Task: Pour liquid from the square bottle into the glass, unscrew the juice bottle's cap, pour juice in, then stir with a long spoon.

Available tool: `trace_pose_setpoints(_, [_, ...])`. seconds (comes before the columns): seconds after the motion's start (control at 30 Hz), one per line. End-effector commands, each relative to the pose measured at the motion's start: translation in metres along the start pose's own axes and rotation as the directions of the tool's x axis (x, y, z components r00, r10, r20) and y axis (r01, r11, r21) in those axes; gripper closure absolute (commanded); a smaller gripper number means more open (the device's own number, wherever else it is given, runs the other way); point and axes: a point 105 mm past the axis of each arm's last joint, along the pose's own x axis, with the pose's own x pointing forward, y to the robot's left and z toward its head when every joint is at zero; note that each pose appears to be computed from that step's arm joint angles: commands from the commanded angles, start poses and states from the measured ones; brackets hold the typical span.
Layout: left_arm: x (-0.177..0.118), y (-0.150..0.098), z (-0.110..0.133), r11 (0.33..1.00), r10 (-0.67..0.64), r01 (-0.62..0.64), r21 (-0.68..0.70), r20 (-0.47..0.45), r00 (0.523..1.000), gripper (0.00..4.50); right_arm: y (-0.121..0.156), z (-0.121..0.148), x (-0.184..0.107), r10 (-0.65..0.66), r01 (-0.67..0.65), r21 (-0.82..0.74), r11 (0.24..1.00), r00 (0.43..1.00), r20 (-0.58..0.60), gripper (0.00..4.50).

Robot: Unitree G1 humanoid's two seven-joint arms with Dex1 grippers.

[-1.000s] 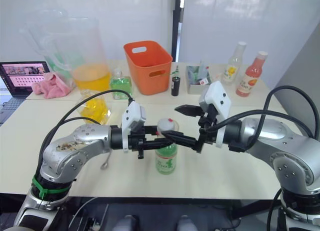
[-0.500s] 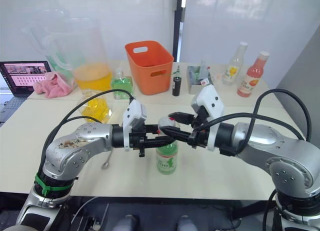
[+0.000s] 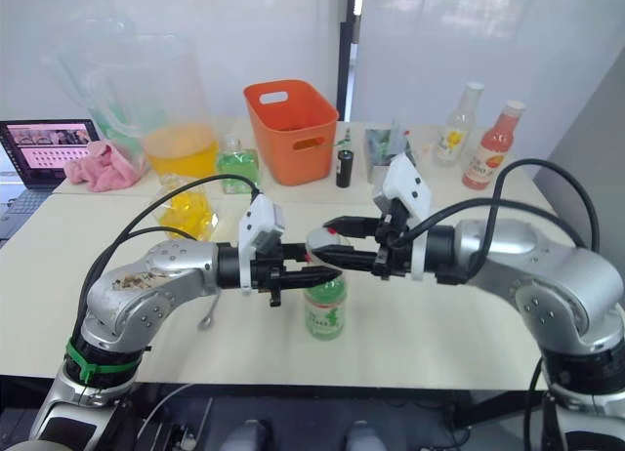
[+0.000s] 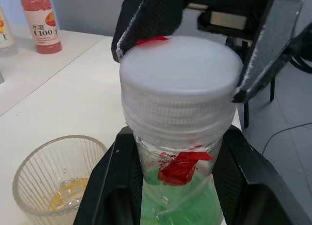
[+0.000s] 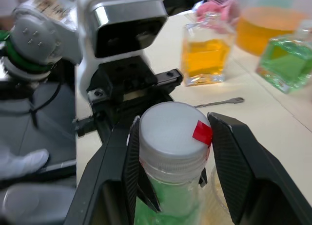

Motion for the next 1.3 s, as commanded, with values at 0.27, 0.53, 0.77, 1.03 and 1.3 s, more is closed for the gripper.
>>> trace_pose_setpoints(0.27, [-0.007, -0.007, -0.014, 1.0, 0.011, -0.012, -0.022, -0.064, 0.998, 3.08, -0.01, -0.001, 0.01, 0.448, -0.457, -0.182, 0.871, 0.89, -0.087, 2.86])
trace_pose_setpoints(0.53, [-0.008, -0.008, -0.013, 1.0, 0.011, -0.013, -0.027, -0.068, 0.998, 3.08, -0.019, 0.012, 0.014, 0.51, -0.516, -0.186, 0.836, 0.856, -0.084, 0.82])
trace_pose_setpoints(0.77, [-0.007, -0.009, -0.011, 0.999, 0.01, -0.013, -0.034, -0.064, 0.998, 3.08, -0.019, 0.022, -0.007, 0.435, -0.43, -0.194, 0.882, 0.9, -0.016, 0.06])
trace_pose_setpoints(1.03, [-0.005, -0.009, -0.009, 0.999, 0.0, -0.002, -0.036, -0.057, 0.998, 3.08, -0.005, 0.018, -0.02, 0.162, -0.15, -0.109, 0.983, 0.981, 0.111, 0.06])
trace_pose_setpoints(1.3, [-0.001, -0.008, -0.012, 0.998, -0.024, 0.021, -0.052, -0.053, 0.998, 3.08, 0.006, 0.011, -0.014, -0.193, 0.197, -0.006, 0.98, 0.965, 0.177, 0.06])
